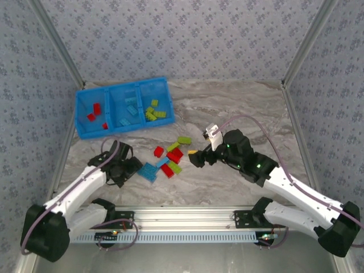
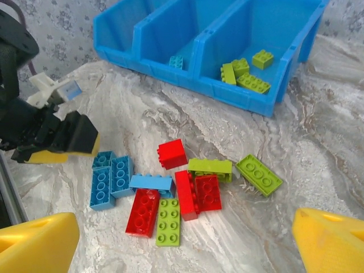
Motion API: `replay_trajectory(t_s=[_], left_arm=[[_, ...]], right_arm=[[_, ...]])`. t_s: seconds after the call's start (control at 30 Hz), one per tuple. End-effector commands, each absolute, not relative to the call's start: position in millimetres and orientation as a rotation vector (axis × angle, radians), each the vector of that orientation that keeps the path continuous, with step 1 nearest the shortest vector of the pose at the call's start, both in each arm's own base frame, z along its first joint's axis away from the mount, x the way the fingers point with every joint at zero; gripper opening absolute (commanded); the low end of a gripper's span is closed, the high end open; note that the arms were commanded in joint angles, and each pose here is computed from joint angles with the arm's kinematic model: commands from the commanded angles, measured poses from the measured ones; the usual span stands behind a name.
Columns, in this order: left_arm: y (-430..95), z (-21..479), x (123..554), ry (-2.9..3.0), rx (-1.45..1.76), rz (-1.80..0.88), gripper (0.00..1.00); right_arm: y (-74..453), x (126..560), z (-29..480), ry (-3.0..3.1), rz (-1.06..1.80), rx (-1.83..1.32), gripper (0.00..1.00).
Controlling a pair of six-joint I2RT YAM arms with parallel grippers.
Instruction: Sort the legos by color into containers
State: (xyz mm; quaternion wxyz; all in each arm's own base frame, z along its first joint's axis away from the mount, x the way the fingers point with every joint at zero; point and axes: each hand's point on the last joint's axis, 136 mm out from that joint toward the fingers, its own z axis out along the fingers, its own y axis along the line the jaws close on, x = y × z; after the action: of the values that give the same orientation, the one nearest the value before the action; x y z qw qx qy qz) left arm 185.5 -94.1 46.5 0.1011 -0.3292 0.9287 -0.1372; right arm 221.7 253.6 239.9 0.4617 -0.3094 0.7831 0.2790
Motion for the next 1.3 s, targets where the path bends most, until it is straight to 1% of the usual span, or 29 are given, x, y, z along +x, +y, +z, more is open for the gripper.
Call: replay_trajectory(t_s=[0.0, 0.07, 0.13, 0.4, 0.47, 0.53, 0.63, 0.77, 0.87, 0.97, 1.1, 1.2, 1.27], left_arm=[[-119.8, 49.3, 197.6, 2.756, -0.918, -0.496, 0.82], [-121.9, 44.4, 201.4, 2.769, -0.905, -0.463, 0.82], [-117.5, 39.3, 205.1, 2.766, -0.909, -0.410, 0.80], [-95.7, 29.1, 206.2, 2.759, -0.907, -0.235, 0.55], [-89.2, 26.5, 203.1, 2.763, -0.917, -0.203, 0.51], [-83.6, 24.0, 200.4, 2.758, -0.934, -0.186, 0.50], [-78.3, 20.4, 198.9, 2.747, -0.947, -0.190, 0.43], [-77.1, 21.5, 201.0, 2.749, -0.922, -0.203, 0.31], [-80.1, 41.8, 212.9, 2.730, -0.821, -0.226, 0.29], [-79.1, 89.7, 240.9, 2.631, -0.671, -0.211, 0.28], [-81.4, 149.7, 288.1, 2.456, -0.547, -0.203, 0.28], [-80.9, 176.0, 325.8, 2.387, -0.498, -0.138, 0.28], [-75.7, 183.6, 351.5, 2.342, -0.509, -0.074, 0.28]], right_arm=[[257.0, 219.0, 235.5, 1.964, 0.723, -0.756, 0.99], [256.9, 219.1, 235.0, 1.971, 0.724, -0.752, 0.99], [255.9, 218.4, 235.5, 1.973, 0.725, -0.747, 0.99], [247.5, 219.5, 236.0, 1.982, 0.702, -0.695, 1.00], [248.2, 220.2, 237.3, 1.979, 0.707, -0.688, 1.00], [249.5, 221.0, 239.3, 1.975, 0.715, -0.685, 1.00], [252.8, 221.1, 241.2, 1.972, 0.730, -0.690, 1.00], [257.5, 217.8, 241.3, 1.981, 0.754, -0.709, 1.00], [266.4, 207.6, 239.8, 1.990, 0.813, -0.761, 1.00], [278.0, 193.1, 237.6, 2.003, 0.874, -0.832, 1.00], [294.8, 176.3, 238.7, 1.980, 0.921, -0.933, 1.00], [300.4, 174.5, 237.6, 1.985, 0.892, -0.962, 1.00], [301.3, 175.9, 236.2, 1.993, 0.865, -0.962, 1.00]])
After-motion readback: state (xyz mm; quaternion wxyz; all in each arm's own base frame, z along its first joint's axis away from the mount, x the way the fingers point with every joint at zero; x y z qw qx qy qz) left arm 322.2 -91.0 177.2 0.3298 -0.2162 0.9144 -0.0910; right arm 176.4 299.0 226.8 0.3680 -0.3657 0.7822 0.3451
